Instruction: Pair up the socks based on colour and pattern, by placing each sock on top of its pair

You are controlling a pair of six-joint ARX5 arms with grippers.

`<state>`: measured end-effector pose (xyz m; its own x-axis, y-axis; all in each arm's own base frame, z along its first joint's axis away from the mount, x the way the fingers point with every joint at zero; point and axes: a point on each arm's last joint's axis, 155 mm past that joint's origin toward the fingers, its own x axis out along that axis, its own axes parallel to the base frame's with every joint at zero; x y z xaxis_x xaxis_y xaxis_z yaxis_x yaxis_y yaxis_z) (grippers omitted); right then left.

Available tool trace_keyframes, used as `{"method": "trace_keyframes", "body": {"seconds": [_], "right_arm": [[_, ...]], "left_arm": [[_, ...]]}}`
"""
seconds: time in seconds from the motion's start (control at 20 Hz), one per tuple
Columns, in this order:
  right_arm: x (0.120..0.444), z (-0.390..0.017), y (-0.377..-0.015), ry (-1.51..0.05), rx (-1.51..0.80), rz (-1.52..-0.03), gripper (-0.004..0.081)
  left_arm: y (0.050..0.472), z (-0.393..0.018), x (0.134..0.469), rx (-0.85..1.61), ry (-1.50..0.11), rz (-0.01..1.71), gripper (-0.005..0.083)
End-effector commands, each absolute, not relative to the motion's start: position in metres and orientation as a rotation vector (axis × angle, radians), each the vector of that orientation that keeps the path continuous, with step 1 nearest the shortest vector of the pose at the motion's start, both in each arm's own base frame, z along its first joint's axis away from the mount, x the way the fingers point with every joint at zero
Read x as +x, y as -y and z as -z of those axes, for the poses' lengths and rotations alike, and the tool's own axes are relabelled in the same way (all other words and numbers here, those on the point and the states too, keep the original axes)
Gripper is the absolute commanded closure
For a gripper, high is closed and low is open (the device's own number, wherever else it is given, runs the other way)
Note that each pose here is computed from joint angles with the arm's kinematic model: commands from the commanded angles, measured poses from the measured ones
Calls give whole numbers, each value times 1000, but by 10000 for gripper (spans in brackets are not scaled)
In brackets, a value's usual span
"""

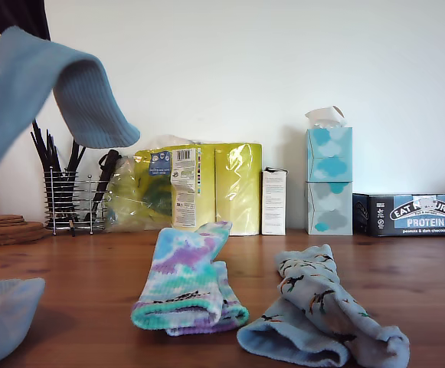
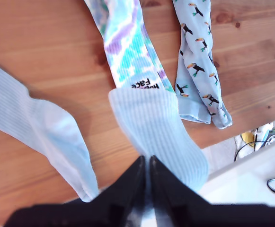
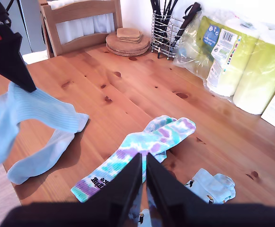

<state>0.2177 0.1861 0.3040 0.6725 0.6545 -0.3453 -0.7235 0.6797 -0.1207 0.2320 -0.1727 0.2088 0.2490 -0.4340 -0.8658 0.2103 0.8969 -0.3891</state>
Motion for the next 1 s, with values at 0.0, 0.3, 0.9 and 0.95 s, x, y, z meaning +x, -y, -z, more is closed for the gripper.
{"method": "trace_keyframes", "body": {"seconds": [0.0, 0.3, 0.9, 0.95], "right_arm": [[217, -299, -186, -288, -262, -790, 783], [217, -299, -186, -288, -264, -789, 783], [219, -299, -187, -282, -279, -794, 783], [219, -297, -188, -288, -280, -797, 783]], "left_arm": [[169, -194, 229, -204, -1283, 402, 794], [162, -173, 246, -275, -1164, 319, 794], [103, -98, 290, -230, -905, -23, 794], [94, -98, 294, -211, -879, -66, 794]]}}
